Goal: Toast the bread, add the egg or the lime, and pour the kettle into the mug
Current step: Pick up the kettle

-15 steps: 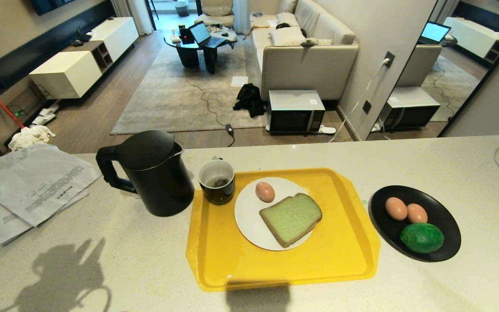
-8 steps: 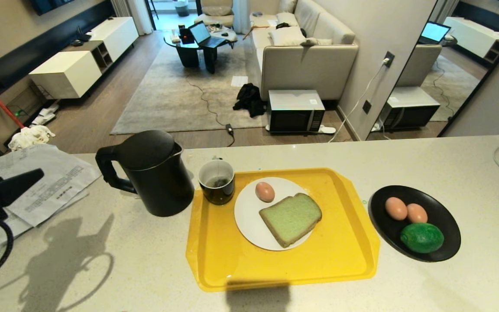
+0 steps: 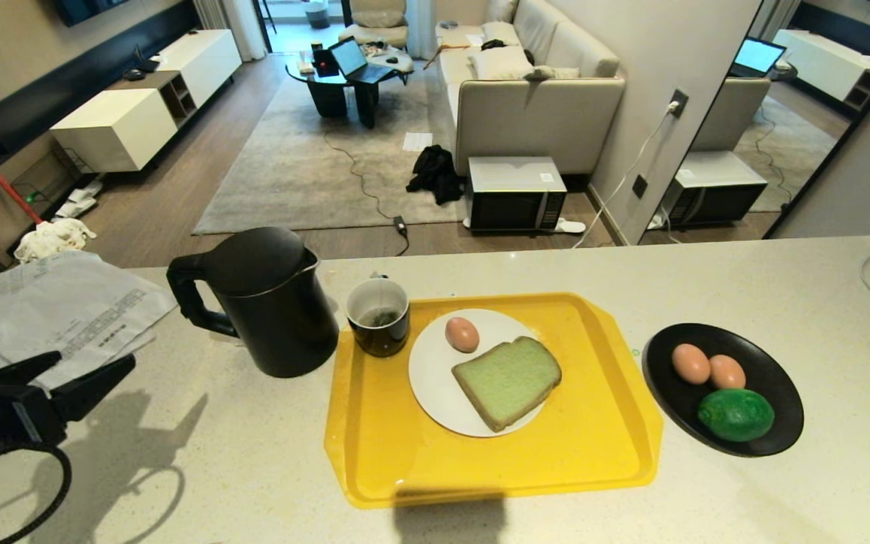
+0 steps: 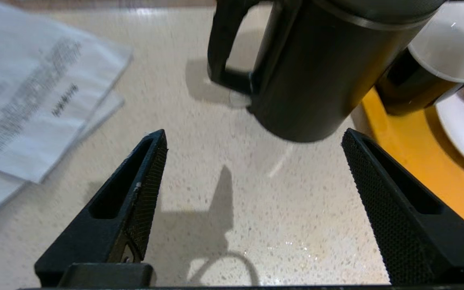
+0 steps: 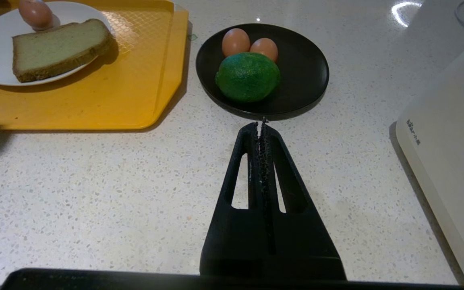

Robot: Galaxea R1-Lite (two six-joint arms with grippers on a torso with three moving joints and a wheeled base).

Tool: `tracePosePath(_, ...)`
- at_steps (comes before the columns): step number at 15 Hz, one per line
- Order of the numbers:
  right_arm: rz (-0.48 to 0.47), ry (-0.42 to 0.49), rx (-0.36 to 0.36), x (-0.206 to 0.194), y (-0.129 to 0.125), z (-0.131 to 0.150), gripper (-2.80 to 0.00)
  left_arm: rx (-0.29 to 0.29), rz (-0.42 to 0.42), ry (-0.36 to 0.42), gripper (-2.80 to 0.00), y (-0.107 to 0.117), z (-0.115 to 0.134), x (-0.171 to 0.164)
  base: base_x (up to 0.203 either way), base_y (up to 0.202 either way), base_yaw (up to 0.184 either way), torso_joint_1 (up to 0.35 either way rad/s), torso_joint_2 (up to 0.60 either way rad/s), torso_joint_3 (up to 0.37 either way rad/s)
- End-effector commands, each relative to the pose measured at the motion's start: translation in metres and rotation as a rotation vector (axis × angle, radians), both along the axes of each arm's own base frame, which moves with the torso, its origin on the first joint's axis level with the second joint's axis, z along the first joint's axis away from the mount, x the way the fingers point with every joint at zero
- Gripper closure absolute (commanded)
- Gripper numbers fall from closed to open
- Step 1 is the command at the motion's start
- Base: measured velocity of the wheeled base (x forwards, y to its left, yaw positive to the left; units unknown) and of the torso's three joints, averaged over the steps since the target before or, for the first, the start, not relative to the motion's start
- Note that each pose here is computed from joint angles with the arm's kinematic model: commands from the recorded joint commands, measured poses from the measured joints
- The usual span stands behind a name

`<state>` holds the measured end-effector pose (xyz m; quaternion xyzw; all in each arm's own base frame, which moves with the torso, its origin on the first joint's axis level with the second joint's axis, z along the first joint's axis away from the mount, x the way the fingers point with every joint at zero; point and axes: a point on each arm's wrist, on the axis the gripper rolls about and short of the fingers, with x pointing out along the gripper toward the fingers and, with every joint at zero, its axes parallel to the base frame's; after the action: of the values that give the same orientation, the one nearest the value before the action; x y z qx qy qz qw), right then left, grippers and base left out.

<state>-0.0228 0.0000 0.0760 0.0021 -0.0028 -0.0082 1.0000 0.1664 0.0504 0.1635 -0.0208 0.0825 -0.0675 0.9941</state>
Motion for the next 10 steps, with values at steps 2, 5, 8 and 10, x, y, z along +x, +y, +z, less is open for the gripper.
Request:
tracePosePath(2, 0.0, -0.001, 0.0, 0.0, 0.0, 0.0, 0.0, -0.049, 0.003, 0.112, -2.8, 0.01, -0.025, 0.025, 0.0, 0.0, 0.0, 0.0, 0.0, 0.0)
tracePosePath(5, 0.0, -0.001, 0.0, 0.0, 0.0, 0.0, 0.0, -0.064, 0.019, 0.11, -2.8, 0.024, -0.024, 0.054, 0.0, 0.0, 0.0, 0.0, 0.0, 0.0)
tracePosePath(8, 0.001, 0.0, 0.0, 0.0, 0.0, 0.0, 0.0, -0.037, -0.006, 0.124, -2.8, 0.028, -0.03, 0.075, 0.0, 0.0, 0.0, 0.0, 0.0, 0.0)
tracePosePath(10, 0.001, 0.001, -0.001, 0.0, 0.0, 0.0, 0.0, -0.026, -0.04, 0.113, -2.8, 0.025, -0.03, 0.093, 0.0, 0.0, 0.0, 0.0, 0.0, 0.0)
